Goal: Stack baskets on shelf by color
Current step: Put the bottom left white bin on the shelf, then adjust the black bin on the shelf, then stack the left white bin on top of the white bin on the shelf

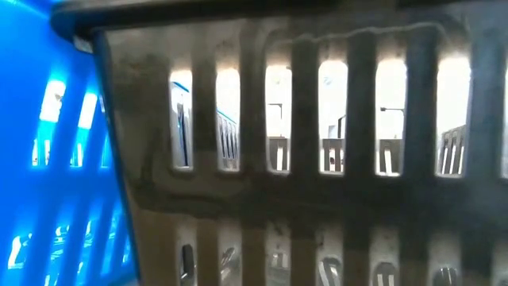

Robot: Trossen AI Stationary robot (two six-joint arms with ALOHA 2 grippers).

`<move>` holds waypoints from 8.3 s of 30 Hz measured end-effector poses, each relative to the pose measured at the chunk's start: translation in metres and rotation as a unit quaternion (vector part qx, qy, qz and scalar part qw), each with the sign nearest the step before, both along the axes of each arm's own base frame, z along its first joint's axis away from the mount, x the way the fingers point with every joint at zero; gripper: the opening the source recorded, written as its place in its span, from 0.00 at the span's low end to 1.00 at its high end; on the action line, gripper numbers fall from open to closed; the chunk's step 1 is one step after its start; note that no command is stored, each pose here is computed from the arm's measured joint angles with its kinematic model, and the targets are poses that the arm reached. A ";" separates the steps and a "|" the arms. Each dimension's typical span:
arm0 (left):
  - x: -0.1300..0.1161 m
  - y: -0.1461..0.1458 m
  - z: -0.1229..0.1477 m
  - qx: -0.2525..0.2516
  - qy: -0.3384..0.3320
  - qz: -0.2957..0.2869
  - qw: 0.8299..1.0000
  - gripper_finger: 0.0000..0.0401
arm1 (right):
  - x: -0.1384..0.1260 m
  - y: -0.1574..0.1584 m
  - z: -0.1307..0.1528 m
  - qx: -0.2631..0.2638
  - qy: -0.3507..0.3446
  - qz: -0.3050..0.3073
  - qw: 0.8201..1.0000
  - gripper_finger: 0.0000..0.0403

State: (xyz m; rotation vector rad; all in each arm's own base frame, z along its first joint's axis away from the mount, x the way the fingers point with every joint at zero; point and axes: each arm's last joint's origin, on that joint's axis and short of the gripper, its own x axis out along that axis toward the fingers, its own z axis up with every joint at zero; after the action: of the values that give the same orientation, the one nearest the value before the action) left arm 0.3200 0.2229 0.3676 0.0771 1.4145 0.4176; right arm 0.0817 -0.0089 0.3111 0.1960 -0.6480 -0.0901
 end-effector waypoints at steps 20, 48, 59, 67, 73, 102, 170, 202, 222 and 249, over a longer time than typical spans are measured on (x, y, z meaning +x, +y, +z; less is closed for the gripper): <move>-0.012 0.018 -0.001 0.008 0.005 0.037 0.999 0.00 | 0.001 0.000 -0.001 0.001 0.009 0.000 1.000 0.01; -0.006 0.037 -0.051 -0.023 0.012 0.036 0.999 0.00 | 0.001 0.000 -0.001 0.000 0.009 0.000 1.000 0.01; -0.020 0.056 -0.051 -0.046 -0.025 0.070 0.996 0.00 | 0.001 0.000 -0.001 0.001 0.009 0.000 1.000 0.01; -0.021 0.061 -0.050 -0.047 -0.039 0.058 0.996 0.00 | 0.001 0.000 -0.001 0.000 0.009 0.000 1.000 0.01; -0.020 0.063 -0.053 -0.057 -0.042 0.049 0.996 0.00 | 0.001 0.000 -0.001 0.000 0.009 0.000 1.000 0.01; -0.006 0.088 -0.111 -0.073 0.032 0.021 0.997 0.01 | 0.001 0.000 -0.001 0.000 0.008 0.000 1.000 0.01; -0.088 -0.148 0.089 0.073 -0.157 0.046 0.984 0.32 | 0.207 -0.115 -0.001 0.205 0.687 -0.172 0.676 0.00; -0.123 -0.156 0.088 0.094 -0.174 0.079 0.977 0.32 | 0.240 -0.140 -0.077 0.265 0.744 -0.185 0.584 0.00; -0.123 -0.157 0.088 0.080 -0.179 0.082 0.977 0.32 | 0.191 -0.061 0.144 0.065 0.572 -0.128 0.808 0.00; -0.123 -0.156 0.088 0.079 -0.181 0.086 0.976 0.32 | 0.121 0.034 0.088 0.196 0.724 -0.184 0.636 0.06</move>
State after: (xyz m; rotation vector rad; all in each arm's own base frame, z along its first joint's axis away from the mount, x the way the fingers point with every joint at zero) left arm 0.1973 0.0664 0.4556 0.0050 1.0292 0.6535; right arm 0.2031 0.0252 0.3987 0.3337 1.0093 -0.7147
